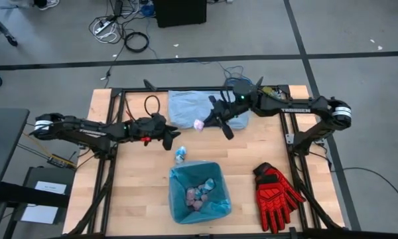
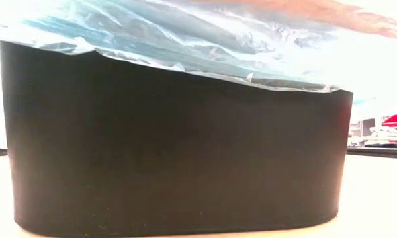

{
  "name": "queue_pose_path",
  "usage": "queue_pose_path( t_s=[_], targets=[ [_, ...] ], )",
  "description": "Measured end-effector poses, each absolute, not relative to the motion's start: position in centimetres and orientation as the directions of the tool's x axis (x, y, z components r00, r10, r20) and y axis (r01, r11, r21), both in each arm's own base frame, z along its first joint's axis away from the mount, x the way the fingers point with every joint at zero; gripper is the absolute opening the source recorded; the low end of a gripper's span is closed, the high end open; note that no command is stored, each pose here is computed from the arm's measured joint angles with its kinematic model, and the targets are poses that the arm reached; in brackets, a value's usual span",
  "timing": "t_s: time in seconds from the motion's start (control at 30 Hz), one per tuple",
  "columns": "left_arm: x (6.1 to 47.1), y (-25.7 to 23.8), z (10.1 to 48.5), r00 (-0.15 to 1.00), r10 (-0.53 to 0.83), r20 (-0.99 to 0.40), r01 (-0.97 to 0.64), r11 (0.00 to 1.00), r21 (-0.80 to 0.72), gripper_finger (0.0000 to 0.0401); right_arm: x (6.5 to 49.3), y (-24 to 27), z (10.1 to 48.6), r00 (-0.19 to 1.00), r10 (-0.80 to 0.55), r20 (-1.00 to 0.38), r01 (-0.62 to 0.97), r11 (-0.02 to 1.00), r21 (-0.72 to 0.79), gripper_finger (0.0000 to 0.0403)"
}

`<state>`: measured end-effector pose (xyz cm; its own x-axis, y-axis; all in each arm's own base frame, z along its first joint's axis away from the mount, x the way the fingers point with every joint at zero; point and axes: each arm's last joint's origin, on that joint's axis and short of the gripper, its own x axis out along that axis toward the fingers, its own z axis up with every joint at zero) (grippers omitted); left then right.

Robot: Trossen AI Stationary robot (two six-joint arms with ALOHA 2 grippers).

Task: Place trash/remove bag and relplace
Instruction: Put the pink crumbled trash bag into the trash bin

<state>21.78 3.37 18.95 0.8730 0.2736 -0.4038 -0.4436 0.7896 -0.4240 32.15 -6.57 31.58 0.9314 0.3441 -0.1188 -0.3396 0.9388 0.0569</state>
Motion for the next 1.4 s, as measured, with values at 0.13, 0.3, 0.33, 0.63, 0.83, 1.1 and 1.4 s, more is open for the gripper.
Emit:
queue_pose_path(
  t_s=[0.13, 0.3, 0.33, 0.63, 0.83, 1.1, 1.4],
  targets=[
    [21.1, 3.5, 19.8, 0.895, 0.224, -0.386, -0.386, 0.823, -0.417, 0.0177, 32.7, -4.1, 30.6, 0.893, 0.414, -0.177, -0.41, 0.91, 0.062, 0.0],
    [20.4, 3.5, 21.4, 0.938, 0.166, -0.305, -0.282, 0.876, -0.392, 0.0177, 33.7, -2.5, 31.8, 0.868, 0.463, -0.18, -0.454, 0.886, 0.095, 0.0001],
    [20.2, 3.5, 21.6, 0.941, 0.163, -0.295, -0.275, 0.877, -0.394, 0.0177, 33.8, -2.1, 32.6, 0.866, 0.47, -0.172, -0.456, 0.882, 0.115, 0.0001],
    [19.1, 3.2, 22.9, 0.966, 0.1, -0.239, -0.183, 0.916, -0.357, 0.0177, 34.3, 2.7, 37.0, 0.81, 0.523, -0.264, -0.471, 0.849, 0.237, 0.0001],
    [18.7, 3.0, 23.4, 0.975, 0.047, -0.218, -0.124, 0.925, -0.359, 0.0177, 35.3, 6.1, 35.0, 0.758, 0.553, -0.346, -0.434, 0.824, 0.365, 0.0004],
    [18.2, 2.8, 22.6, 0.952, 0.026, -0.304, -0.143, 0.917, -0.372, 0.0177, 36.6, 8.2, 32.9, 0.746, 0.539, -0.391, -0.391, 0.83, 0.399, 0.0081],
    [17.6, 2.7, 21.2, 0.896, 0.003, -0.443, -0.195, 0.901, -0.387, 0.0177, 36.5, 9.2, 33.1, 0.789, 0.477, -0.387, -0.343, 0.865, 0.365, 0.0199]
  ],
)
